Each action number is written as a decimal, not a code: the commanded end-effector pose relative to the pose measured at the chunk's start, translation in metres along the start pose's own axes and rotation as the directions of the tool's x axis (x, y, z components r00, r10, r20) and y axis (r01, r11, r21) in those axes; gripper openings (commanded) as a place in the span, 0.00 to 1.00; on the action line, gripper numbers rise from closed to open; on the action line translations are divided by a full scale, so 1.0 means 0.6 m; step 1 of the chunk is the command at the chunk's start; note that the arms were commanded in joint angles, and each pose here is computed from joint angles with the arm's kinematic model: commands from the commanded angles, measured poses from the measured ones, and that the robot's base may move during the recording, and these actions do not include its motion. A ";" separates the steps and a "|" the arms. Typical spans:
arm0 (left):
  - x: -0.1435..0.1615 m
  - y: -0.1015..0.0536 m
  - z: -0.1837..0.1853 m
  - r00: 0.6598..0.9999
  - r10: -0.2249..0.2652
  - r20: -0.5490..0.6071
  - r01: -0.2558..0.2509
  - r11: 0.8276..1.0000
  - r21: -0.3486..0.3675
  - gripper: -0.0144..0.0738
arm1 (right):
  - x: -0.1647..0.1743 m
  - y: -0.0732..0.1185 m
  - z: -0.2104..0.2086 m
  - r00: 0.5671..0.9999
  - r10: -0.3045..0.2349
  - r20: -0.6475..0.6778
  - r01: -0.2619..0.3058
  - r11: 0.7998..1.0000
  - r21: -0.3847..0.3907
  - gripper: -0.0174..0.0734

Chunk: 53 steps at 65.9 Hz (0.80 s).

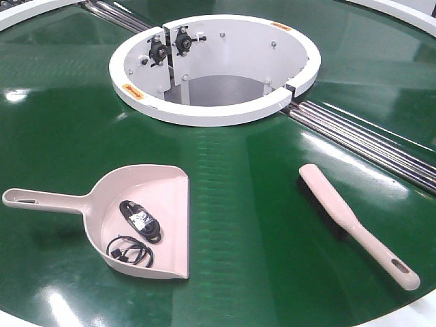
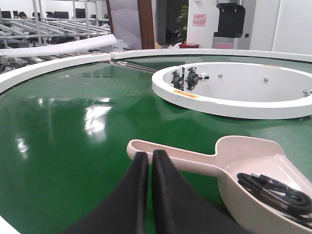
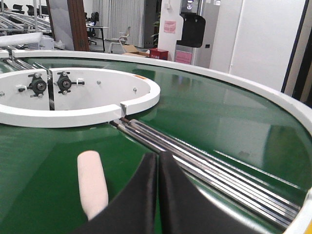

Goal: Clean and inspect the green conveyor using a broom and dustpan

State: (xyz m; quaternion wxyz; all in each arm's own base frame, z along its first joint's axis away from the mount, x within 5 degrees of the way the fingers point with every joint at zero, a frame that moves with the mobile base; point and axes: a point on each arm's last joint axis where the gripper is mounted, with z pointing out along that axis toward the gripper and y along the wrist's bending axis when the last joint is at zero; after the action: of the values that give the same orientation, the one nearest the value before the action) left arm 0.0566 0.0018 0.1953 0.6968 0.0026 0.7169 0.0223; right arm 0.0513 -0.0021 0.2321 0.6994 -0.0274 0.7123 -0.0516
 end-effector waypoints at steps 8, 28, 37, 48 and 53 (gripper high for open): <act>-0.009 -0.001 -0.002 0.996 -0.020 0.088 0.019 1.000 0.009 0.16 | 0.040 0.006 0.007 0.989 0.045 0.142 -0.046 0.999 0.005 0.18; -0.009 -0.001 -0.002 0.996 -0.020 0.088 0.019 1.000 0.009 0.16 | 0.045 0.006 0.008 0.990 0.088 0.107 -0.088 0.996 -0.001 0.18; -0.009 -0.001 -0.002 0.996 -0.020 0.088 0.019 1.000 0.009 0.16 | 0.045 0.006 0.008 0.990 0.090 0.105 -0.090 0.996 -0.001 0.18; -0.009 -0.001 -0.002 0.996 -0.020 0.088 0.019 1.000 0.009 0.16 | 0.045 0.006 0.008 0.990 0.091 0.105 -0.092 0.996 -0.001 0.18; -0.009 -0.001 -0.002 0.996 -0.020 0.088 0.019 1.000 0.009 0.16 | 0.045 0.006 0.008 0.990 0.091 0.105 -0.092 0.996 -0.001 0.18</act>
State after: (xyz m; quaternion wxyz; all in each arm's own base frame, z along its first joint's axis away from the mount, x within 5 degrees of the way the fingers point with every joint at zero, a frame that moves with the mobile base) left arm 0.0566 0.0018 0.1957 0.6981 0.0027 0.7157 0.0223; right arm 0.0567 -0.0022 0.1985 0.7087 0.0106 0.7053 -0.0140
